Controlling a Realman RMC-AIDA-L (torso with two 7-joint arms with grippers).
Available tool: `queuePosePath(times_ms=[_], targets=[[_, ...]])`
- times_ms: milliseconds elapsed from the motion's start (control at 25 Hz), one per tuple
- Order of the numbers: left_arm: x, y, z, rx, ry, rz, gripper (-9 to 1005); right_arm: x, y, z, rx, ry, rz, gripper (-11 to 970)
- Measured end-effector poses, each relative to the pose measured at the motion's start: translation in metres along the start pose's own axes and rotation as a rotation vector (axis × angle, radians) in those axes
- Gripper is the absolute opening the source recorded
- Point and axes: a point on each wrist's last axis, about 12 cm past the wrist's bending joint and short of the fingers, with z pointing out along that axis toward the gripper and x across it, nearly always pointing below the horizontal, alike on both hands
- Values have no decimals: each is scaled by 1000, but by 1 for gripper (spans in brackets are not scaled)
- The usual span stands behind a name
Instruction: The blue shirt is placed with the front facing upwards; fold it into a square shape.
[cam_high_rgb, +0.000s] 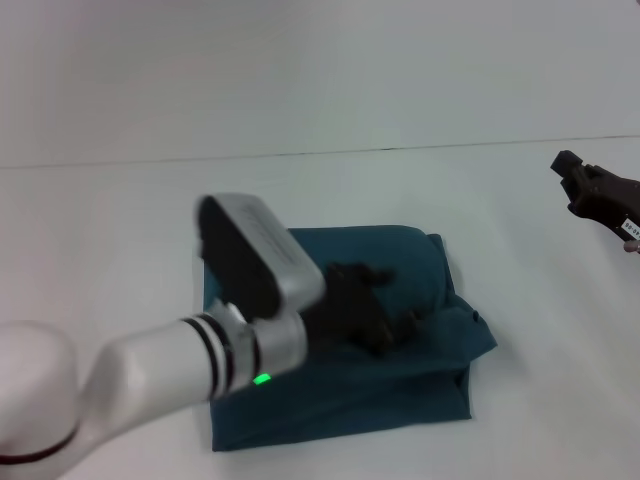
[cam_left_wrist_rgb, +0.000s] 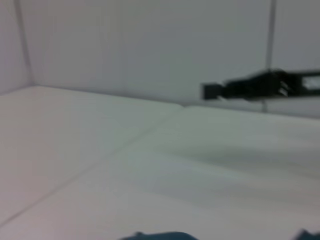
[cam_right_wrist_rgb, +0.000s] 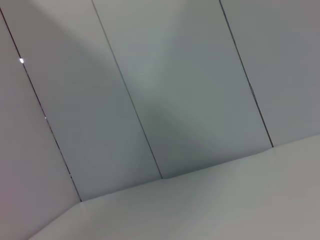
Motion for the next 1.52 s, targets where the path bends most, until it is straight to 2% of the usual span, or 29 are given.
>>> queuePosePath(times_ms=[200,320,480,680,760,840,1000,1040,1120,1200,1320,1440,1520], targets=[[4,-29,16,99,71,114,649,0,0,0,3,2,0,107],[7,-42,21,141,99,152,400,1,0,0,2,3,1,109],[6,-50,22,172,93,161,263,1,1,0,1,5,-1,111],[-5,-56,18,195,15,175,81,2,-1,-2,10,6,0,114],[-13,-51,10,172,-48,172,5,1,-3,-4,13,5,0,116],[-21,-40,-2,153,-133,142,8,0,-4,-6,15,-3,0,117],[-32,7,-42,109,-333,-58,15,-8,-7,-12,-6,-30,6,120],[-30,21,-57,103,-372,-124,25,-12,-8,-14,-24,-29,7,120],[-25,42,-79,101,-397,-210,45,-21,-8,-15,-81,-10,-10,122],[-15,59,-99,89,-367,-245,65,-32,-4,-14,-168,37,-50,123],[0,74,-127,87,-285,-243,95,-49,9,-9,-346,182,-138,125],[12,78,-144,95,-184,-226,125,-60,25,-1,-457,404,-210,127],[17,76,-147,111,-125,-214,206,-63,37,5,-484,563,-261,128]])
